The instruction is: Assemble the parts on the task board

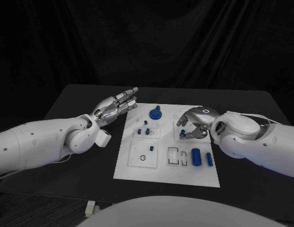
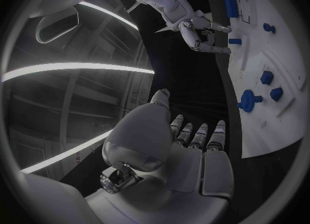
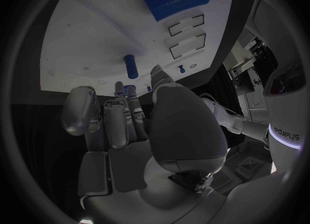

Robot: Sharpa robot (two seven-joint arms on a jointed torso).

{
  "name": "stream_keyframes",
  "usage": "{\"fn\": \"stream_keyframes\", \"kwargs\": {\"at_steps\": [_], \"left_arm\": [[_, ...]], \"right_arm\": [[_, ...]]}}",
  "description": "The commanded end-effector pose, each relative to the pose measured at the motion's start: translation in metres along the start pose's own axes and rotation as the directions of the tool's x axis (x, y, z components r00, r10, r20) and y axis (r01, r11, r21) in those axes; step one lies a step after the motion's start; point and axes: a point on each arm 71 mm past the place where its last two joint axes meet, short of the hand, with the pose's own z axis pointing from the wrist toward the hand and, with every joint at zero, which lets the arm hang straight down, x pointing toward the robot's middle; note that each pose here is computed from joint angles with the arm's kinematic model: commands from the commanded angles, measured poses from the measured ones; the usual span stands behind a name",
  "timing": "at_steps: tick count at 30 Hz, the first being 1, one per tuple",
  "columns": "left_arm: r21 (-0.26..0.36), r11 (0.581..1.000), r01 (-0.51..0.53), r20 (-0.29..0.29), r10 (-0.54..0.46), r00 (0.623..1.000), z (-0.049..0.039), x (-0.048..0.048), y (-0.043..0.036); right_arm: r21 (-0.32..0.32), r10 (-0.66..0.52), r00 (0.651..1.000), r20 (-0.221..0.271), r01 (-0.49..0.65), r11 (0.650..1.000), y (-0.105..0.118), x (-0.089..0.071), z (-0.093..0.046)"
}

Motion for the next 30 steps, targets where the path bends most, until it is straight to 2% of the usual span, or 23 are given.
{"fn": "stream_keyframes", "kwargs": {"at_steps": [1,18,30], "left_arm": [[0.013,1.0,0.011,-0.004,-0.011,1.0,0.0005,0.0016,-0.0006],[0.012,1.0,0.015,-0.008,-0.014,1.0,0.0008,0.0024,0.0002],[0.008,1.0,0.017,-0.01,-0.017,1.0,0.001,0.0032,0.0017]], "right_arm": [[0.007,0.001,1.0,-0.025,-0.001,1.0,-0.0011,0.006,0.0013],[-0.007,-0.003,0.999,-0.052,0.003,1.0,-0.0015,0.0132,0.0074],[-0.031,0.0,1.0,-0.031,-0.001,1.0,0.0012,0.0128,0.0091]]}}
